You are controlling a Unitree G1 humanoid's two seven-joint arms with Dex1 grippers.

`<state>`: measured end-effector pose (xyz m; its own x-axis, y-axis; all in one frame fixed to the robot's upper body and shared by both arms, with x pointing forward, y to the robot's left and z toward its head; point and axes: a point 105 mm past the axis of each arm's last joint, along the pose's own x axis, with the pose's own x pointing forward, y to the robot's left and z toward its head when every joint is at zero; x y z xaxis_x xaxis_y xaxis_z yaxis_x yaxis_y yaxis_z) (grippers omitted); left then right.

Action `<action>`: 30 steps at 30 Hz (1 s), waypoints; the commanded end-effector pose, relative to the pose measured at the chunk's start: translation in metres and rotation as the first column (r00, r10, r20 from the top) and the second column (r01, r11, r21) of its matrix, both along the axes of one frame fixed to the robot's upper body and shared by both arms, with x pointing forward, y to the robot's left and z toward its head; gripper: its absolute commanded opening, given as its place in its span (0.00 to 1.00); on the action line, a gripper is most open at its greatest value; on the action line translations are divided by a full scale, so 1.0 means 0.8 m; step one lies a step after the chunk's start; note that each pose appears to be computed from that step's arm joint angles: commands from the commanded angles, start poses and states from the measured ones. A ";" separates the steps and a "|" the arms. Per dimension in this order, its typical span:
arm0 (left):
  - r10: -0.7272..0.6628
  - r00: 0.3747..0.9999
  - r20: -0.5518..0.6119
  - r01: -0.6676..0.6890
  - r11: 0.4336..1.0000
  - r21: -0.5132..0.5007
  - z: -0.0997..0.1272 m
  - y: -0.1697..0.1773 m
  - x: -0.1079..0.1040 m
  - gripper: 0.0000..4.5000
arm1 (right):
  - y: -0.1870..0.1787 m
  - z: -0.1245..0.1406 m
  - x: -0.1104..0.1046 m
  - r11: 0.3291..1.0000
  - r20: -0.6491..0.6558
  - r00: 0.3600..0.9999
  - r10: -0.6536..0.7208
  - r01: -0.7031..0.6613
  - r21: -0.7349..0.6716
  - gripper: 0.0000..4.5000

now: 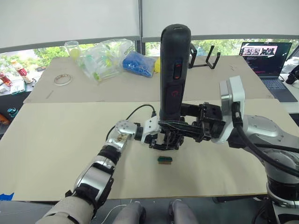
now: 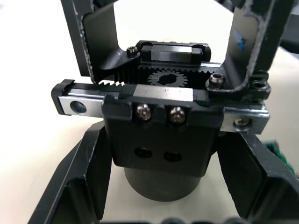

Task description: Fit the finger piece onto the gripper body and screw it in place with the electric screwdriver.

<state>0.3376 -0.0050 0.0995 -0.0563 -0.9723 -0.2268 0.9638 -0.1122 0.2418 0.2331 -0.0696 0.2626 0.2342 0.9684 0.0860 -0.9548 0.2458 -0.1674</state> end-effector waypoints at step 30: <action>0.289 0.956 -0.049 -0.291 0.955 -0.061 -0.004 0.050 0.008 1.00 | -0.005 0.014 0.001 0.999 0.080 0.996 -0.036 0.034 0.029 0.42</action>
